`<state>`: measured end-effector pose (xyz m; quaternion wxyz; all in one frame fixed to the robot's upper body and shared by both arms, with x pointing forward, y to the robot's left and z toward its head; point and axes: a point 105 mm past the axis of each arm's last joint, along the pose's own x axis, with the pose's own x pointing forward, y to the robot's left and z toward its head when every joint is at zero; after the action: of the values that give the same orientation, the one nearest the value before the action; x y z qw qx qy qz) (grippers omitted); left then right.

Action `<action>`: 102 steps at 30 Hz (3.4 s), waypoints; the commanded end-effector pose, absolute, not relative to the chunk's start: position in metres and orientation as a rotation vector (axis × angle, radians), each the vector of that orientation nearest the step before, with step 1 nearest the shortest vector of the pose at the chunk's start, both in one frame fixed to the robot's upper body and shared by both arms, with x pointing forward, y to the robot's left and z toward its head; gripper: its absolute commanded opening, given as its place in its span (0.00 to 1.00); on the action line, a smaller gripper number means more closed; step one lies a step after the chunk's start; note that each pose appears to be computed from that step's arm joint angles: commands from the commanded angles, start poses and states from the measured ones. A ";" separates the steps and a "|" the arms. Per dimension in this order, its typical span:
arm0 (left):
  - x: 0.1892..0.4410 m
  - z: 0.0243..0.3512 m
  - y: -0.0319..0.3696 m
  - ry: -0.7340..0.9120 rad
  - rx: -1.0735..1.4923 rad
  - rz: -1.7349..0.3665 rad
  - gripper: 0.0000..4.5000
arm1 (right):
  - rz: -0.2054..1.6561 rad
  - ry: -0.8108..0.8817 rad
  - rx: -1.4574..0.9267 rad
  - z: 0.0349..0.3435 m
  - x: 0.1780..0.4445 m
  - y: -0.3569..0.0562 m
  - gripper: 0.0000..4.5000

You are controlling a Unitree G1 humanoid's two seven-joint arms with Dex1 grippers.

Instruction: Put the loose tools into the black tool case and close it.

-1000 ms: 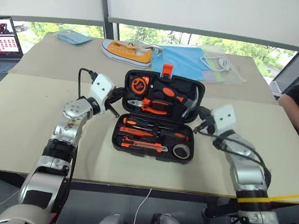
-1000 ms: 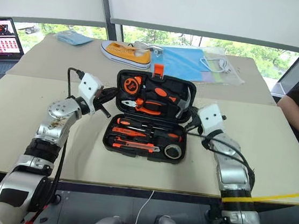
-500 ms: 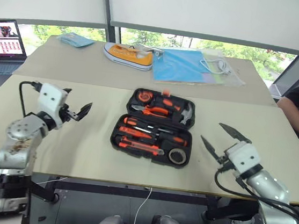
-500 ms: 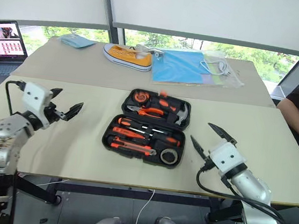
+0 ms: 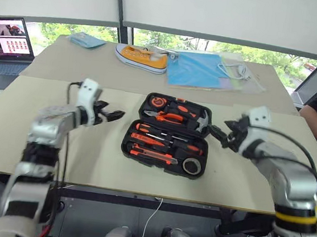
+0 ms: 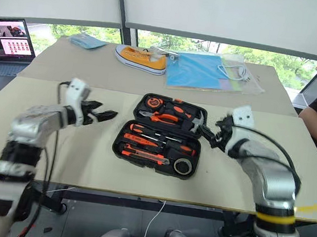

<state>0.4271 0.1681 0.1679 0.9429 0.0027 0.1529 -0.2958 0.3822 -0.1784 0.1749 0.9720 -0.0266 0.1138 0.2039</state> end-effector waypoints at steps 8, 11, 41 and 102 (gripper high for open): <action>0.465 0.177 0.130 0.359 -0.100 -0.521 1.00 | 0.249 0.335 0.020 0.167 0.434 -0.189 0.81; 0.466 0.172 0.126 0.374 -0.094 -0.513 0.76 | 0.251 0.355 0.014 0.163 0.436 -0.189 0.76; 0.440 0.235 0.137 -0.246 0.245 -0.657 0.00 | 0.385 -0.373 -0.441 0.255 0.397 -0.156 0.00; 0.414 0.174 0.120 0.083 0.867 -1.216 0.02 | 0.763 0.173 -0.648 0.137 0.312 -0.194 0.00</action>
<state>0.4042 0.1097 0.1726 0.7093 0.3840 0.0256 -0.5906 0.3166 -0.2022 0.1232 0.8777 -0.3118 0.1119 0.3462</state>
